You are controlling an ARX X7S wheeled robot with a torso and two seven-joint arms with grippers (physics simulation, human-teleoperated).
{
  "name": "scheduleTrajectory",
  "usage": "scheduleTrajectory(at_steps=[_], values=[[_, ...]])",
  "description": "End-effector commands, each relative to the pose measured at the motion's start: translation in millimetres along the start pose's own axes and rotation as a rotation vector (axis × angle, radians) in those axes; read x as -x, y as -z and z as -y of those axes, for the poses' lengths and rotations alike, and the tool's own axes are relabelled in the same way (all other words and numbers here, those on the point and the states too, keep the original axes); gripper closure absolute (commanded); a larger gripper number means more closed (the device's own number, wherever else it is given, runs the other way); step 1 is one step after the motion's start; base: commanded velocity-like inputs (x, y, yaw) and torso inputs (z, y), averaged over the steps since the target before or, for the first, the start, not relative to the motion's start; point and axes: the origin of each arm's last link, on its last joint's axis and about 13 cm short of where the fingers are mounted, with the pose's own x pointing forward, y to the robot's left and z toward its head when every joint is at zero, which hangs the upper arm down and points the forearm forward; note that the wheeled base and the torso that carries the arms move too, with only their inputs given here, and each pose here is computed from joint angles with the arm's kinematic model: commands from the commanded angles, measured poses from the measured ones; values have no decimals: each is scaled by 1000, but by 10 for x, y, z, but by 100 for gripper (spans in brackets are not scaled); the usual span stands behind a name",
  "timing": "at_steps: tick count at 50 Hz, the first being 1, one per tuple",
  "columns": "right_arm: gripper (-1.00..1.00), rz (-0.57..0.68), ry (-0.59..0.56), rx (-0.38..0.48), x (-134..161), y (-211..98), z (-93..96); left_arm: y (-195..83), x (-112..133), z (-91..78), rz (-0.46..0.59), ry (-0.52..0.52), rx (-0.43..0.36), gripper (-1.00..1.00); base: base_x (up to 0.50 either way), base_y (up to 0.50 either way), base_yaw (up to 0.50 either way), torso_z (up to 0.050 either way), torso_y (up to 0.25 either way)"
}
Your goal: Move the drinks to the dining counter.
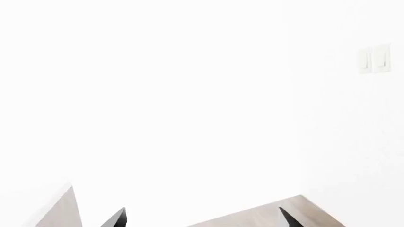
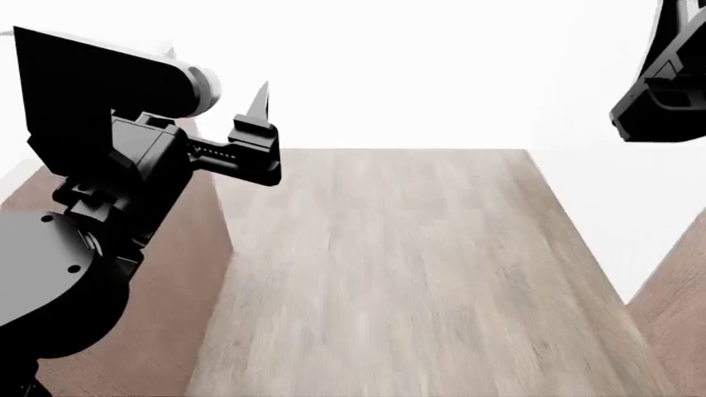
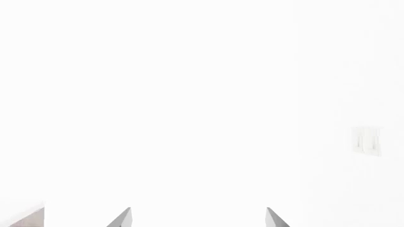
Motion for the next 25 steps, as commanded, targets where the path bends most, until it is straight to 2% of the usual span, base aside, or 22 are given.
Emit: scheduleTrajectory(at_steps=[1,25], values=[[-100,-2,3,1,4,11,4,15,-1,0,-4,0,2,-100,-49,-500,0,0,0],[-100,-10,9,-1,12,81,21,38,-10,15,-12,5,-3,-100,-46,-500,0,0,0]])
